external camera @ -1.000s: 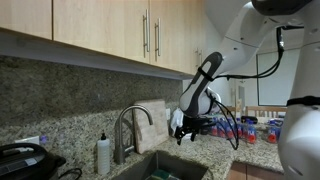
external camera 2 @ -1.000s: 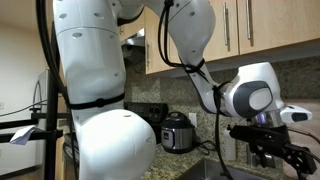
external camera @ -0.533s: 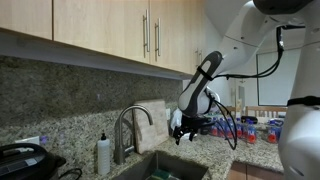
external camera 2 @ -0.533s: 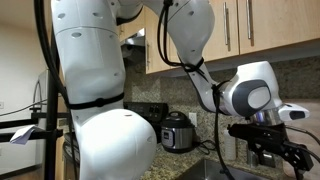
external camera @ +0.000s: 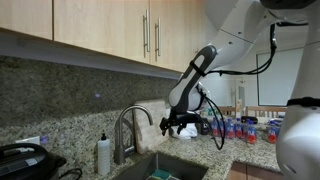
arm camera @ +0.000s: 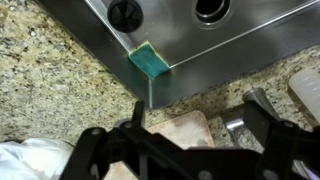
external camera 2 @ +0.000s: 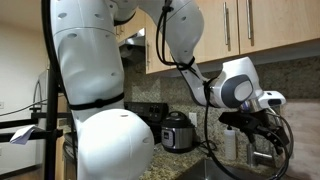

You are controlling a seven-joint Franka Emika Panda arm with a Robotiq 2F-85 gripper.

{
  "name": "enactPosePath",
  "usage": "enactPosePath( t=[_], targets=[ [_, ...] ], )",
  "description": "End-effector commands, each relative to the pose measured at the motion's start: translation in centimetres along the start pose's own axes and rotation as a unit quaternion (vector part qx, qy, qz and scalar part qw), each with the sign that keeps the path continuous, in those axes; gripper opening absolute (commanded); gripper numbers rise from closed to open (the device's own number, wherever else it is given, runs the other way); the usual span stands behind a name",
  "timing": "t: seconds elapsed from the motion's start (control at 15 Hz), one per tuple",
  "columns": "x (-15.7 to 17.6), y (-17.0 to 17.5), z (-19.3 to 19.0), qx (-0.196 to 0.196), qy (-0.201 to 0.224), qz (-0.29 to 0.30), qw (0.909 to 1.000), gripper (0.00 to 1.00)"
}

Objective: Push the faucet to the left

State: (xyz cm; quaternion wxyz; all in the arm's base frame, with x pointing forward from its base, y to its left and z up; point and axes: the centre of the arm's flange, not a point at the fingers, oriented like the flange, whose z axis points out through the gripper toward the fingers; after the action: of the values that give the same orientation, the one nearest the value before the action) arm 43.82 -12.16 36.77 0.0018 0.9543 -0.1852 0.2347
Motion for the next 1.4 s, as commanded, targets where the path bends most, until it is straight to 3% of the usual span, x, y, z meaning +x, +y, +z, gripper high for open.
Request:
enactPosePath(
  t=[0.0, 0.33, 0.93, 1.33],
  targets=[
    [-0.7, 0.5, -3.4, -0.020, 0.041, 0.027, 0.9986, 1.00],
    [0.8, 0.1, -3.7, -0.051, 0.047, -0.041, 0.9967, 1.00],
    [0.6, -2.7, -4.5, -0.034, 0.107, -0.160, 0.9808, 1.00],
    [0.5, -3.3, -4.7, -0.024, 0.121, -0.190, 0.9739, 1.00]
  ],
)
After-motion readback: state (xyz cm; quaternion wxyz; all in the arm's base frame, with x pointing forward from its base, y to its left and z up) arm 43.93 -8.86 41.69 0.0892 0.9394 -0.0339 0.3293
